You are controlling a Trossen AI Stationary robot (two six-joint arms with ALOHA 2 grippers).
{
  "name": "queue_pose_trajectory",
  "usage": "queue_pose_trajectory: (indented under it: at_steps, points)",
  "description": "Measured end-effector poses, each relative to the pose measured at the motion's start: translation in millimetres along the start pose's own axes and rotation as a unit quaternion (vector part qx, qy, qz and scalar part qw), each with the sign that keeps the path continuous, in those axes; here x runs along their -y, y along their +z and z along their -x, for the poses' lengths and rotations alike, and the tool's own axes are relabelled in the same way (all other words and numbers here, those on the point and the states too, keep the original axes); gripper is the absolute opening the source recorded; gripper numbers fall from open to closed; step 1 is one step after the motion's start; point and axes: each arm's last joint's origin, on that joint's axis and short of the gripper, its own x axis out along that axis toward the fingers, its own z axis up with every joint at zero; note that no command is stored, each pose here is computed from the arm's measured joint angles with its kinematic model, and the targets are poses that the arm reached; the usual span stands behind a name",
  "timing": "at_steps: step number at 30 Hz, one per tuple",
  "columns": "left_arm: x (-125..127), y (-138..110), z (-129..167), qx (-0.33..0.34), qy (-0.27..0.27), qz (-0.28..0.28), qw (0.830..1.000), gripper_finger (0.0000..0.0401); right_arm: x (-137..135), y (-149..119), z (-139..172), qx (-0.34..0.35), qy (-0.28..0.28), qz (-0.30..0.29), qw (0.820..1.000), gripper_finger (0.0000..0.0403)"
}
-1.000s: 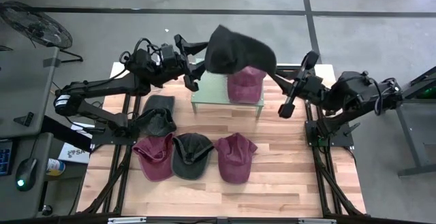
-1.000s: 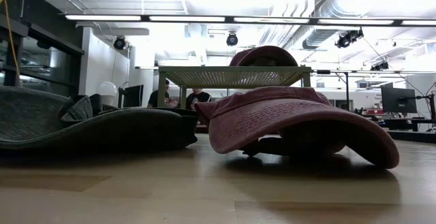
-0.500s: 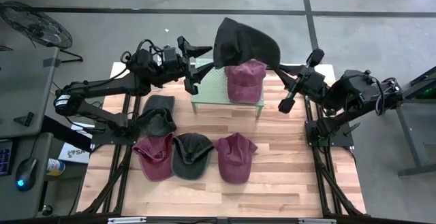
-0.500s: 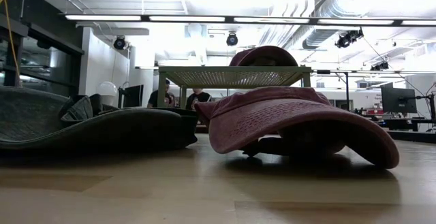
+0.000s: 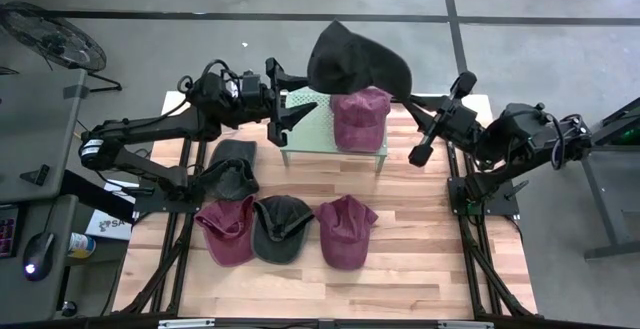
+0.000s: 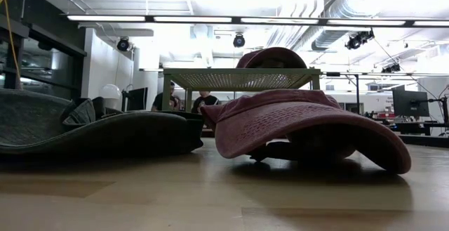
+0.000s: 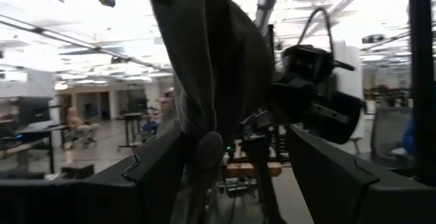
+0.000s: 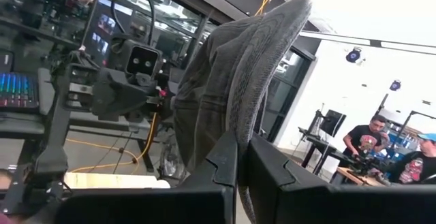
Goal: Pick & Place hat
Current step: Put the bottom right black cap on the shelf
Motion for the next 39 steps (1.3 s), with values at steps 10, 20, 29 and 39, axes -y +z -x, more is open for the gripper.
queue_pose_trajectory:
  at_steps: [10, 20, 29, 39]
  points:
    - [-1.3, 0.1, 0.0, 0.000, 0.021, 0.001, 1.000, 0.0252, -3.1, -0.9, -0.5, 0.007, 0.027, -0.009, 1.000, 0.0007]
    - [-2.5, 0.9, 0.1, 0.005, 0.042, 0.016, 0.999, 0.0199, -4.9, -3.4, -0.4, -0.003, 0.035, -0.015, 0.999, 0.0007]
    - [-2.4, -1.1, -0.3, -0.002, 0.039, 0.041, 0.998, 0.0027, -6.1, -5.4, -0.4, -0.011, 0.038, -0.017, 0.999, 0.0007]
    - [-1.5, -1.5, 0.3, -0.007, 0.026, 0.075, 0.997, 0.0028, -8.8, -4.6, 2.9, -0.019, 0.037, -0.021, 0.999, 0.0047]
